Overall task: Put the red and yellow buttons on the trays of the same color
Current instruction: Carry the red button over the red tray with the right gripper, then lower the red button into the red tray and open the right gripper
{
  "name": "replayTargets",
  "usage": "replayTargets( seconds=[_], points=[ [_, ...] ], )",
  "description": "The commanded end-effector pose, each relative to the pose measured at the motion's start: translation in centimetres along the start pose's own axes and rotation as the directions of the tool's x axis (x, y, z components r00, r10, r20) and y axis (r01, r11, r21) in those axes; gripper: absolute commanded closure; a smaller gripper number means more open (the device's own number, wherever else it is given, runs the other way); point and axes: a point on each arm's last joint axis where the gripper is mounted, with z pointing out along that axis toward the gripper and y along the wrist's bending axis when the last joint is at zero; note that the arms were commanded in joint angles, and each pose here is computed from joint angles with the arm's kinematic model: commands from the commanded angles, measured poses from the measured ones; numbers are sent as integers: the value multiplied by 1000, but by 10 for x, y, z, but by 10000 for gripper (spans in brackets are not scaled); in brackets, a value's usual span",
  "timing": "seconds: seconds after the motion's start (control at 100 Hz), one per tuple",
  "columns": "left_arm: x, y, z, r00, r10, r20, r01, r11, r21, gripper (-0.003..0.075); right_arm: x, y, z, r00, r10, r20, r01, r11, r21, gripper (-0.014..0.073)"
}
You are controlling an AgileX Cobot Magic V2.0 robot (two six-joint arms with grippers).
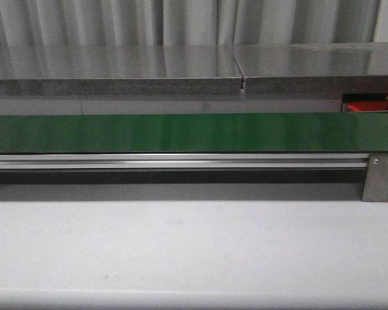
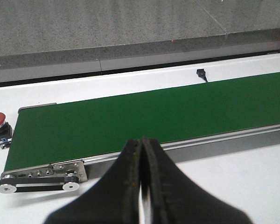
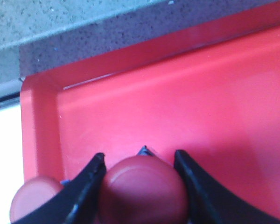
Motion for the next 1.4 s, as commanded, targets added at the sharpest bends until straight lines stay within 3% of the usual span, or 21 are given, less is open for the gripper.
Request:
replayTargets(
  seconds=[0.0,0.47,0.54,0.67,0.73,1.04,1.39],
  points=[
    [-13,-1,-3,995,-16,95,16,1000,2,741,-33,7,-26,990,13,141,-10,1000,-18,516],
    [-13,-1,-3,995,-16,96,16,1000,2,741,-17,0,4,994,50,93,-48,999,-23,491],
    [-13,-1,-3,995,-16,96,16,1000,2,741,-16,1,4,994,57,90,-55,998,-30,384],
    [-13,-1,-3,995,-16,96,16,1000,2,741,-17,1,3,994,61,95,-58,998,-33,54],
    [-13,-1,-3,995,-16,96,16,1000,2,741,-18,2,2,993,61,98,-58,998,-34,-23],
    [-13,-1,-3,995,-16,96,16,1000,2,741,-31,7,-18,989,52,137,-47,998,-43,68],
    [-13,-1,-3,995,-16,96,16,1000,2,741,-49,24,-73,992,-30,123,38,997,-64,159]
  ],
)
